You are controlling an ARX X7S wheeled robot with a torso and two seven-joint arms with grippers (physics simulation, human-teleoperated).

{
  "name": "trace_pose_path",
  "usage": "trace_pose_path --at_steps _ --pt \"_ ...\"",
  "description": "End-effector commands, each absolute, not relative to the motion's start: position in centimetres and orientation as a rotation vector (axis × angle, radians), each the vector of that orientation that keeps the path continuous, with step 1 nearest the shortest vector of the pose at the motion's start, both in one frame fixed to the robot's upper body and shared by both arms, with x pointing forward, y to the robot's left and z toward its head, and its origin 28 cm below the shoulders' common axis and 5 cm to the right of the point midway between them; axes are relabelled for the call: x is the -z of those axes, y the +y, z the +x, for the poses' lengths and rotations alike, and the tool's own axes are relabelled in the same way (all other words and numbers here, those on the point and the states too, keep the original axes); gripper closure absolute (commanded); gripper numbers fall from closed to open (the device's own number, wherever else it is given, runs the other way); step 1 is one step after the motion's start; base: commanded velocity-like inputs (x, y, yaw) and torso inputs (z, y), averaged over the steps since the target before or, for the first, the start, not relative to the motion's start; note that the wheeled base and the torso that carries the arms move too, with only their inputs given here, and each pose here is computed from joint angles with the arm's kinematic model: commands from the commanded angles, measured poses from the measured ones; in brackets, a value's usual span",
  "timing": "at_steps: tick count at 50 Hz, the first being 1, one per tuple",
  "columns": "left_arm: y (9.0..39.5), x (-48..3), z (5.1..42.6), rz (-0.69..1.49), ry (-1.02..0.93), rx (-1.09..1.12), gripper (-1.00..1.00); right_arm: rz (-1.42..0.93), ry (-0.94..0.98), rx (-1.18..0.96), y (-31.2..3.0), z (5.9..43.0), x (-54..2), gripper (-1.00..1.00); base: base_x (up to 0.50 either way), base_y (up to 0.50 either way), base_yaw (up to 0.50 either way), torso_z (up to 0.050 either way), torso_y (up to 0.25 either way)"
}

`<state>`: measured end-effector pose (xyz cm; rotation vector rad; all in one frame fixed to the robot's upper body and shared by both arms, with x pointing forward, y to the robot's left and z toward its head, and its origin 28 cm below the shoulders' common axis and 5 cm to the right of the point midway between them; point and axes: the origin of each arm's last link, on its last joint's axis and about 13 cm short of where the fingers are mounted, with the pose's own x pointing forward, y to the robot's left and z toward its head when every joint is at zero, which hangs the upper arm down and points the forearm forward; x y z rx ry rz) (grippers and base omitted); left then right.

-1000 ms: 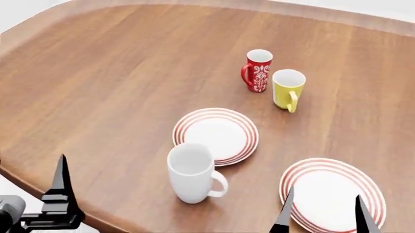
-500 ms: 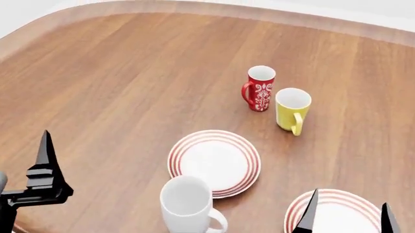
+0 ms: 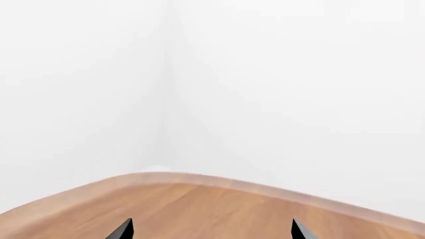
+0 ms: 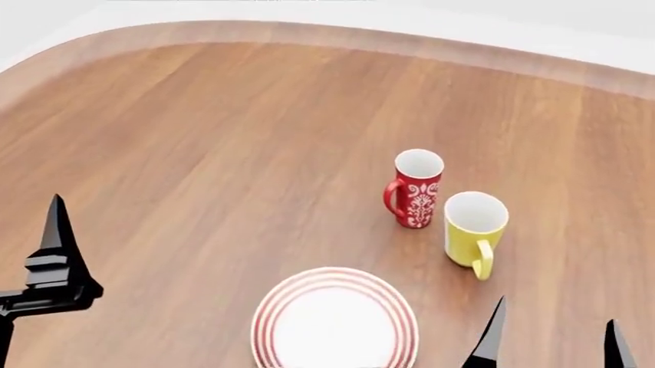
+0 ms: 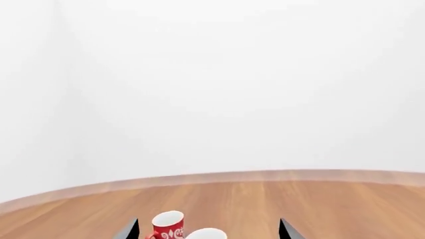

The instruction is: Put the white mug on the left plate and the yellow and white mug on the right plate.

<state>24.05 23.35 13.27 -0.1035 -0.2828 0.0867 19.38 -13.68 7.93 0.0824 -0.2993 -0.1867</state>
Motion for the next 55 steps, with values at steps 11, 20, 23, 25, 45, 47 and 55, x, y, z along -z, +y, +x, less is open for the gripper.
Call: trace_pose_path --at_steps 11,20,23,25,45,47,55 --pt "23.4 -13.4 24.1 -0.105 -0.289 -0.091 -1.00 0.062 -0.301 0.192 -13.6 19.5 -7.8 -1.00 0.14 0.05 0.00 0.000 0.001" --pt "23.2 -13.6 23.8 -0.117 -0.290 -0.105 -1.00 0.002 -0.251 0.152 -14.4 18.9 -7.4 -1.00 0.00 0.00 0.00 0.000 0.000" --pt "22.9 -13.7 23.4 -0.120 -0.292 -0.113 -1.00 -0.080 -0.200 0.103 -15.3 18.2 -7.8 -1.00 0.00 0.00 0.00 0.000 0.000" --pt "22.8 -13.8 23.2 -0.121 -0.295 -0.114 -1.00 -0.126 -0.172 0.078 -15.6 17.9 -8.0 -1.00 0.00 0.00 0.00 0.000 0.000" --pt "22.3 -14.4 22.8 -0.136 -0.310 -0.126 -1.00 -0.210 -0.040 -0.120 -17.9 14.9 -10.2 -1.00 0.00 0.00 0.00 0.000 0.000" --pt "22.4 -14.3 22.8 -0.137 -0.308 -0.130 -1.00 -0.204 -0.025 -0.143 -18.0 14.6 -10.1 -1.00 0.00 0.00 0.00 0.000 0.000" --pt "22.5 -14.4 22.9 -0.139 -0.310 -0.134 -1.00 -0.224 0.065 -0.289 -17.5 13.6 -9.4 -1.00 0.00 0.00 0.00 0.000 0.000"
